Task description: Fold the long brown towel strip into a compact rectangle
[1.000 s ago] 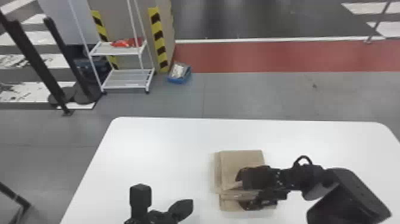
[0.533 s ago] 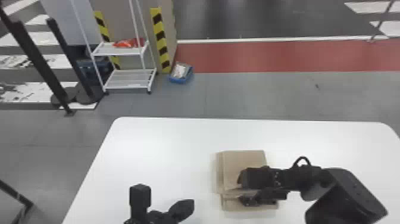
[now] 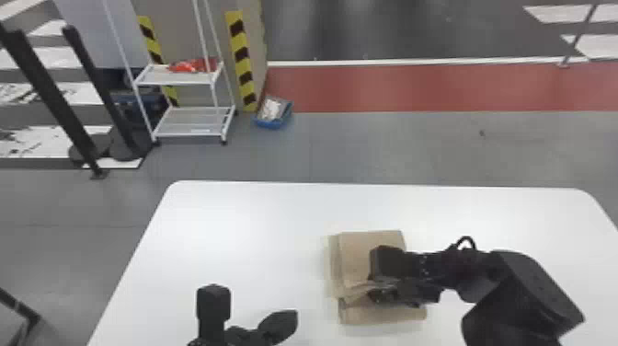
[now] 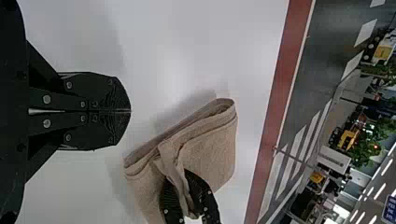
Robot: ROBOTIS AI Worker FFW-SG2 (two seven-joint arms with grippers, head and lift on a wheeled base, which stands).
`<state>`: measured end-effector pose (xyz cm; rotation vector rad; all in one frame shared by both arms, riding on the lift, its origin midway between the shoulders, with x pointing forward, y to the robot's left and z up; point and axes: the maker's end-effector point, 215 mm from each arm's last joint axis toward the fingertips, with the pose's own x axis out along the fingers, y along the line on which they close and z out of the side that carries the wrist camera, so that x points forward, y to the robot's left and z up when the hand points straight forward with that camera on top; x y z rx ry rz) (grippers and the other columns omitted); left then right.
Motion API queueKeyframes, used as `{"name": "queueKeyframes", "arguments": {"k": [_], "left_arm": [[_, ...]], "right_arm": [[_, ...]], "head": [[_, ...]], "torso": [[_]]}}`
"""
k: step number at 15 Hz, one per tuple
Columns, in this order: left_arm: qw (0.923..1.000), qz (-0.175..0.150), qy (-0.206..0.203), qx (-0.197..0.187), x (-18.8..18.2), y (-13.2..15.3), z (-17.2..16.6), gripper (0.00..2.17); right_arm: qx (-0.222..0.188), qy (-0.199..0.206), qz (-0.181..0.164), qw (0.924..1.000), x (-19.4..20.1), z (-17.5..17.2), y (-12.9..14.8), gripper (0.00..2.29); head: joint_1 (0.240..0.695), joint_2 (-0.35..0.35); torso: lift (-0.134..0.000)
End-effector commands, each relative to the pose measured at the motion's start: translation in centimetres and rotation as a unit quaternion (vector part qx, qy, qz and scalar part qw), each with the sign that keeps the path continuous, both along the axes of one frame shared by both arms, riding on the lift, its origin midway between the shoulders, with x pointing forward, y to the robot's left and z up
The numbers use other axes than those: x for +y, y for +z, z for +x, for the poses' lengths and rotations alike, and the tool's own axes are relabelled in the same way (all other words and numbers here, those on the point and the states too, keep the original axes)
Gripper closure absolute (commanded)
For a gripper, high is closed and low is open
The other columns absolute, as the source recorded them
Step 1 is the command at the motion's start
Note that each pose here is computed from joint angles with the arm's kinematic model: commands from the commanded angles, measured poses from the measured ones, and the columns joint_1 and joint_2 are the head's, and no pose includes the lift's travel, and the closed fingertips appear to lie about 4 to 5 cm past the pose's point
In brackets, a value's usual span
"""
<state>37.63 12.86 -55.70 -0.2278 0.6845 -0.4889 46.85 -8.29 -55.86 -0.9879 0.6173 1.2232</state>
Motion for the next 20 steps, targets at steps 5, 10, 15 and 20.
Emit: {"name": "queueKeyframes", "arguments": {"k": [5,10,15,20], "left_arm": [[0.9985,-0.046,-0.031,0.002,-2.7,2.7,-1.2,1.38],[0.9927,-0.092,-0.073,0.03,-7.7,1.0,-0.3,1.38],[0.9929,-0.098,-0.06,-0.03,-9.7,2.0,4.0,1.38],[0.9915,-0.108,-0.073,-0.01,-12.7,0.4,4.6,1.38]], "right_arm": [[-0.009,-0.057,0.041,0.9975,-2.1,2.8,4.6,1.18],[0.0,-0.073,0.069,0.995,-1.8,2.9,6.3,1.29],[0.009,-0.082,0.091,0.9924,-1.7,2.4,7.8,1.29],[0.011,-0.083,0.097,0.9918,-1.7,2.0,8.3,1.29]], "head": [[0.695,0.037],[0.695,-0.039],[0.695,-0.077],[0.695,-0.093]], "torso": [[0.0],[0.0],[0.0],[0.0]]}}
